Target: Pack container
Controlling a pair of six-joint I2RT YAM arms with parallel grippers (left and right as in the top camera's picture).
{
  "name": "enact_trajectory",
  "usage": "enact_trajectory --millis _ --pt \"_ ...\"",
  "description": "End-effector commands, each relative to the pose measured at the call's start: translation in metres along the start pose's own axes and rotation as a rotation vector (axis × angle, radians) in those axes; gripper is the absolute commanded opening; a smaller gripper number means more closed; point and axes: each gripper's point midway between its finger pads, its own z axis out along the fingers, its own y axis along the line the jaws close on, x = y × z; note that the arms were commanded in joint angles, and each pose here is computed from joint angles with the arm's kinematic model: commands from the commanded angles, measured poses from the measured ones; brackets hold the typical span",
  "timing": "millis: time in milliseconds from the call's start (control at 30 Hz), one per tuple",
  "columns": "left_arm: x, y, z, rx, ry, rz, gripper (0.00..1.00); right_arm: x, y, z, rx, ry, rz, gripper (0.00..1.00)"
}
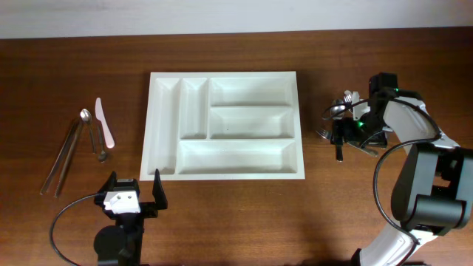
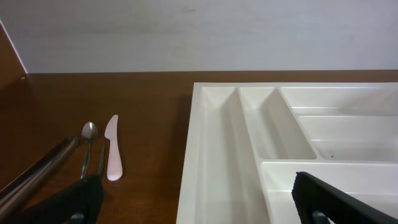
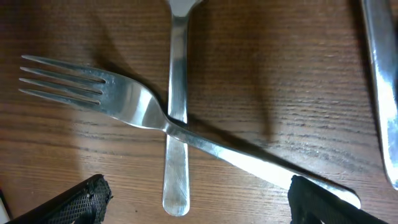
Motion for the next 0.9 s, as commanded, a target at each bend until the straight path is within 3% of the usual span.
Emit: enact_trajectory --millis 0,633,867 --pt "0.001 0.0 0.0 0.002 -0.002 0.008 0.99 0.002 0.003 0.003 -0.011 0.007 -0.014 0.93" --pt "0.001 0.0 0.0 0.002 -0.002 0.008 0.99 -0.01 0.002 0.005 -0.006 -0.042 -0.022 0.93" --pt "0.001 0.0 0.0 0.002 -0.002 0.008 0.99 0.001 0.0 0.021 -0.013 0.02 -0.012 0.93"
